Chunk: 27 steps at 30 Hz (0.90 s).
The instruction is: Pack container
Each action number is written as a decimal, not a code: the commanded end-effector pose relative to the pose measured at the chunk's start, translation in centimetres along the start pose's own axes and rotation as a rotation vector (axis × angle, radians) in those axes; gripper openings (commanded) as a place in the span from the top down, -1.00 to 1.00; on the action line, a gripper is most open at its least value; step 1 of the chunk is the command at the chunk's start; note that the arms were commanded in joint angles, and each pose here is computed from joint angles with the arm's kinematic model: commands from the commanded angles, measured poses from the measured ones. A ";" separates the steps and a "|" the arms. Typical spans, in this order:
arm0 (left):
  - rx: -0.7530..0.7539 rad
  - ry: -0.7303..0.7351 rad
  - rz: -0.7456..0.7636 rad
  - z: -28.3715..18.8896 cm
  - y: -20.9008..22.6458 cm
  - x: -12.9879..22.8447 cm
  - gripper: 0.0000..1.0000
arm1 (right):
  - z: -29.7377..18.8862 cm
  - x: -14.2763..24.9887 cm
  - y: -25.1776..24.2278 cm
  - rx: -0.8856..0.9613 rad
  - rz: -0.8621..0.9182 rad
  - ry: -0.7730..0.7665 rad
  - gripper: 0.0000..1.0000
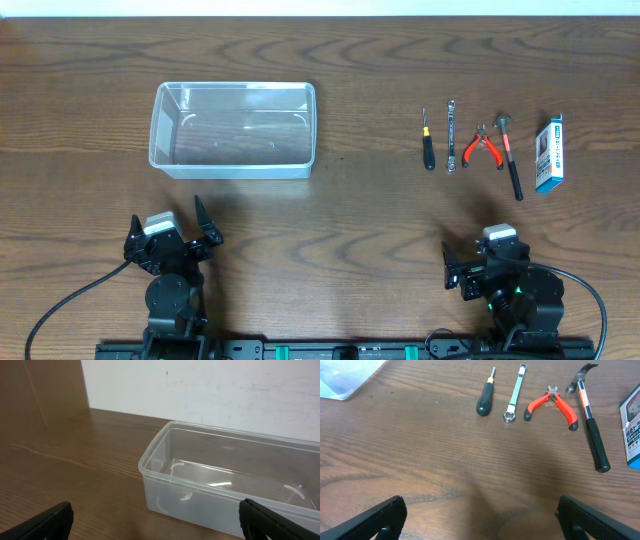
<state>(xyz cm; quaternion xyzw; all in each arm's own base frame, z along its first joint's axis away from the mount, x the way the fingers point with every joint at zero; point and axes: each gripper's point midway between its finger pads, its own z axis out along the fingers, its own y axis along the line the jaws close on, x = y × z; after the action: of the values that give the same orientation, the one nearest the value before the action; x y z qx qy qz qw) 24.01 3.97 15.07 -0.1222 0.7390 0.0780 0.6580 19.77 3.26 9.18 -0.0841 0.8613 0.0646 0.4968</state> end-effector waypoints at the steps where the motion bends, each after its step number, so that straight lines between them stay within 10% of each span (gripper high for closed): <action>1: -0.023 0.042 0.019 0.1 0.4 1.6 -0.96 | 0.1 0.1 0.0 -0.003 0.004 -0.005 -0.99; 27: -0.023 0.042 0.019 0.1 0.4 1.6 -0.96 | 0.0 -1.0 0.4 -0.028 0.083 -0.047 -0.99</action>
<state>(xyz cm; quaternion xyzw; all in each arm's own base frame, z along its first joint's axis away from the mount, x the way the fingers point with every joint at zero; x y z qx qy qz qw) 24.01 3.97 15.07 -0.1222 0.7390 0.0780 0.6580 19.92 3.36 9.45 -0.0793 0.8584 0.0703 0.5018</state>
